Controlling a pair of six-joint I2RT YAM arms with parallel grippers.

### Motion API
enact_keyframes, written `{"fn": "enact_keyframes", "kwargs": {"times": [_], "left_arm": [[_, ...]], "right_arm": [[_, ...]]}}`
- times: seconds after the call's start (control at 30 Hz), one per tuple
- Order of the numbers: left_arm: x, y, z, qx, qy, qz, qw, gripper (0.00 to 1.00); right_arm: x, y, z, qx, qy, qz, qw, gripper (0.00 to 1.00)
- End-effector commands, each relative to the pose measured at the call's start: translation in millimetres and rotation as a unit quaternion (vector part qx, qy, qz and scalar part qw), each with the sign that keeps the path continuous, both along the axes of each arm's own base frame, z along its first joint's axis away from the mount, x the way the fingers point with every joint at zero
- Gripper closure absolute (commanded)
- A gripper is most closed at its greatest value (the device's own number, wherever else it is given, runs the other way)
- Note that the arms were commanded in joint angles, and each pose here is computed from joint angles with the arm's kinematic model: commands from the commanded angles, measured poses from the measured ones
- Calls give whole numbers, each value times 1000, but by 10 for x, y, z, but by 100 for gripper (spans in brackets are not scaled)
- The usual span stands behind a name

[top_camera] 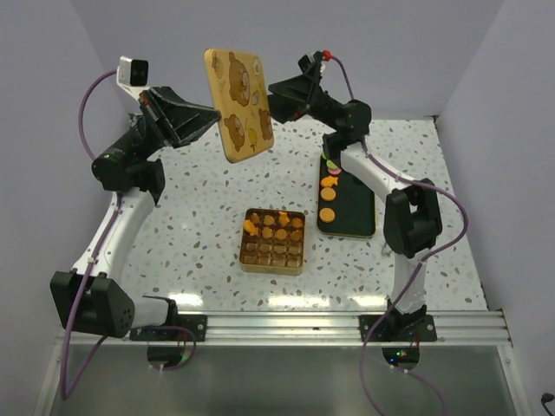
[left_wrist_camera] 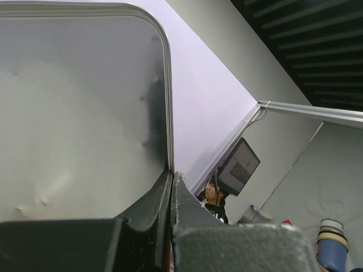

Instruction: Pack the cookies

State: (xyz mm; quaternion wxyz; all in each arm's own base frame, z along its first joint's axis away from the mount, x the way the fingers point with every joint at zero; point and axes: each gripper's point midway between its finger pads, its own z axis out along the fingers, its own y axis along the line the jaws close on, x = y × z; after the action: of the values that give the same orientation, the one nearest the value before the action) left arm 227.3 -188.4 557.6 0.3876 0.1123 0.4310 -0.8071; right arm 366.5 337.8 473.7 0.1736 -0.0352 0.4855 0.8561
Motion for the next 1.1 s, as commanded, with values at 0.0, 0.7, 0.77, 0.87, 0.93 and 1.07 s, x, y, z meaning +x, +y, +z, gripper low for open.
{"fn": "enact_keyframes", "kwargs": {"times": [0.0, 0.7, 0.77, 0.87, 0.93, 1.07], "left_arm": [[-436, 97, 163, -28, -54, -33, 998, 100], [-155, 38, -452, 11, 61, 19, 998, 50], [-23, 6, -611, 34, 102, 31, 994, 41], [79, -48, -819, 85, 106, 60, 989, 35], [257, -69, -1056, 137, 131, 97, 977, 1], [570, -20, -1688, 239, 199, 164, 936, 0]], "right_arm": [[-511, 33, 410, 40, -55, 74, 995, 30], [-1127, -325, 588, 113, -58, 126, 984, 94], [-1142, -356, 602, 106, -55, 116, 986, 96], [-999, -425, 531, 59, -32, 56, 996, 97], [-876, -536, 429, 15, -23, 12, 1000, 98], [-687, -700, -33, -99, 9, -70, 993, 100]]}}
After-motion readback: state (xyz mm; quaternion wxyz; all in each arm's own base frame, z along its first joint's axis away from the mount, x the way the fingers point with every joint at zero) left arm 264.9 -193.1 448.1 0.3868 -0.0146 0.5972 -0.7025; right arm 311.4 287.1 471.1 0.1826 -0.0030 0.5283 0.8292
